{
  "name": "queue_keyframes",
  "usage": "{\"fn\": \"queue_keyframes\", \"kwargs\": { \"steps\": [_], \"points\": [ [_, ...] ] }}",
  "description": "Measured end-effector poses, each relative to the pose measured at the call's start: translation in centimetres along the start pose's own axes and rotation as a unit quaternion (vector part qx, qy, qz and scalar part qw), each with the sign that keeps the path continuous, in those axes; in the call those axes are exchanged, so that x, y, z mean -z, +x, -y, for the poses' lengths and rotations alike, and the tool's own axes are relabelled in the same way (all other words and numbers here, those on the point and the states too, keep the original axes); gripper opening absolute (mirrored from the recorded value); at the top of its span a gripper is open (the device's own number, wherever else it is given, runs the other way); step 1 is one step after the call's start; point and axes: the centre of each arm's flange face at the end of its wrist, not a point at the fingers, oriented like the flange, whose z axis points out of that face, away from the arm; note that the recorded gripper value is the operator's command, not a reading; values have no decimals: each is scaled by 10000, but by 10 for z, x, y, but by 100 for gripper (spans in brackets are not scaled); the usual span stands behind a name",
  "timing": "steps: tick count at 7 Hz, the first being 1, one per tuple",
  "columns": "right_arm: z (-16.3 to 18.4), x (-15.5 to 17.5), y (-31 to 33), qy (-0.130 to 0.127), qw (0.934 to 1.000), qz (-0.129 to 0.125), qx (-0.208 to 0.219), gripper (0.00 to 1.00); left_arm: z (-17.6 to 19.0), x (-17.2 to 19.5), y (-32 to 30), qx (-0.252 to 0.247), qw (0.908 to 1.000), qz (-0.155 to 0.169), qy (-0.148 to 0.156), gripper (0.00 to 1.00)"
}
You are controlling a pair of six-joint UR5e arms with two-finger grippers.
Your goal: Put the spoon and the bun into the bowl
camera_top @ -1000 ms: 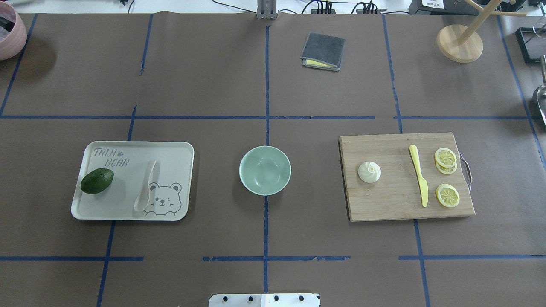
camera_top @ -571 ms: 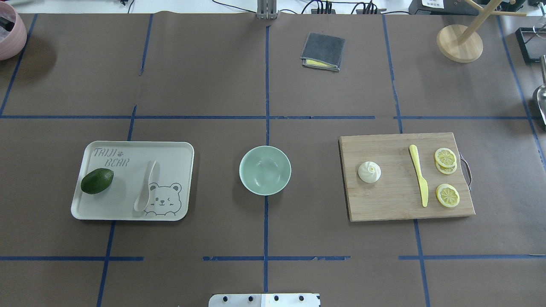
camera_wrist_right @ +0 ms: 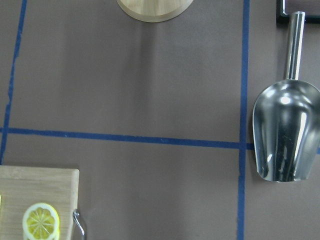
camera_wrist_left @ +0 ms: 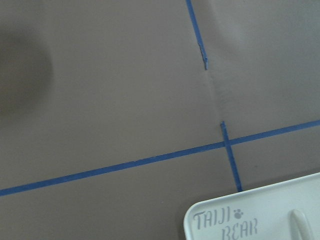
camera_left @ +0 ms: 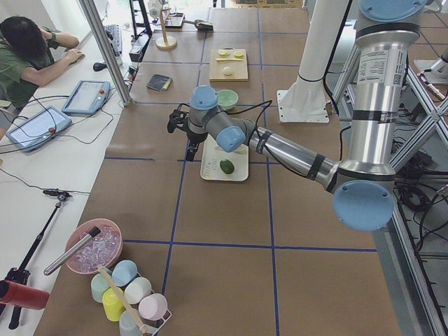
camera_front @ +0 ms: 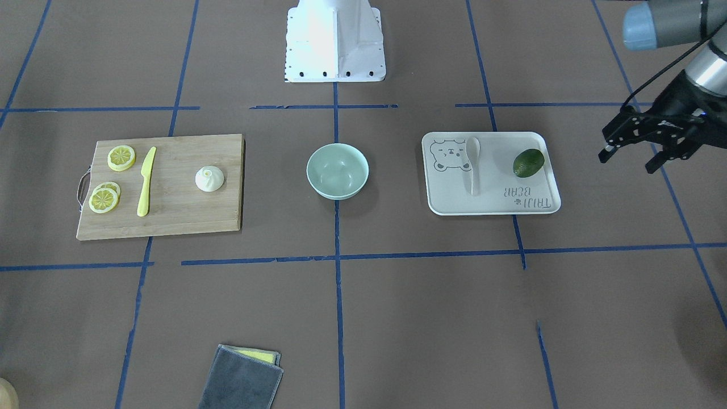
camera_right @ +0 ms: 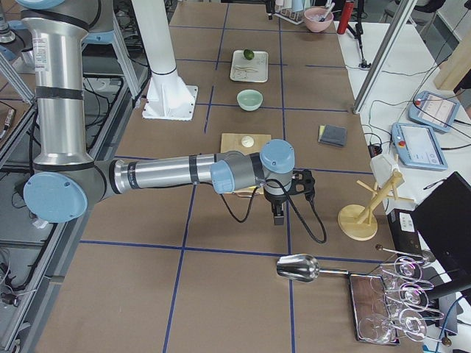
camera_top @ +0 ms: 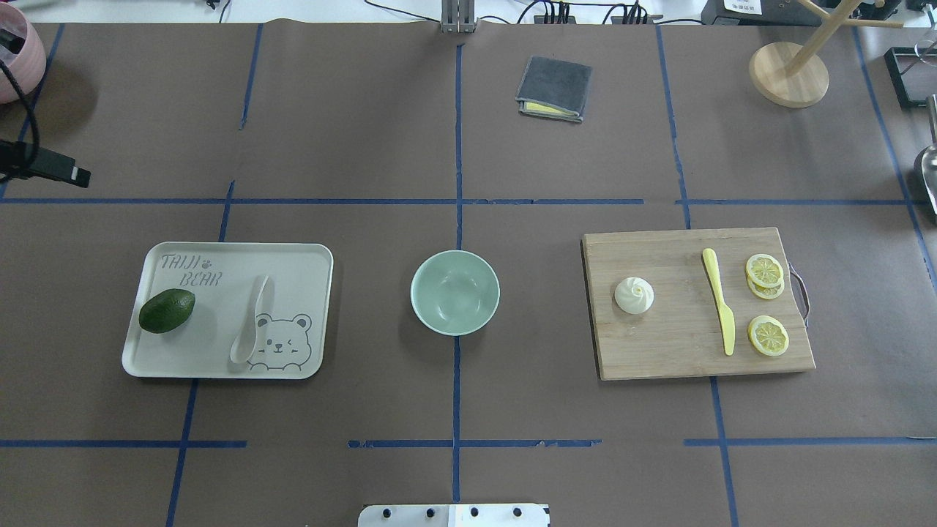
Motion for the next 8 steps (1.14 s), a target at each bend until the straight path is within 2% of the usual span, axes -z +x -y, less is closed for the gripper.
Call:
{"fn": "queue_keyframes", "kwargs": {
  "steps": [1, 3, 6, 8],
  "points": [
    [1, -3, -15, 115, 9997, 163, -138, 100, -9, -30, 38, 167, 9998, 35, 46, 99],
    [-1, -10, -41, 62, 9989, 433, -160, 100, -31, -84, 103, 462, 9988, 135, 84, 97],
    [-3, -18, -64, -29, 9986, 497, -157, 100, -74, -145, 149, 769, 9964, 359, -26, 89],
    [-4, -18, -72, -37, 9986, 506, -162, 100, -92, -172, 163, 832, 9953, 480, -89, 78]
  ]
}}
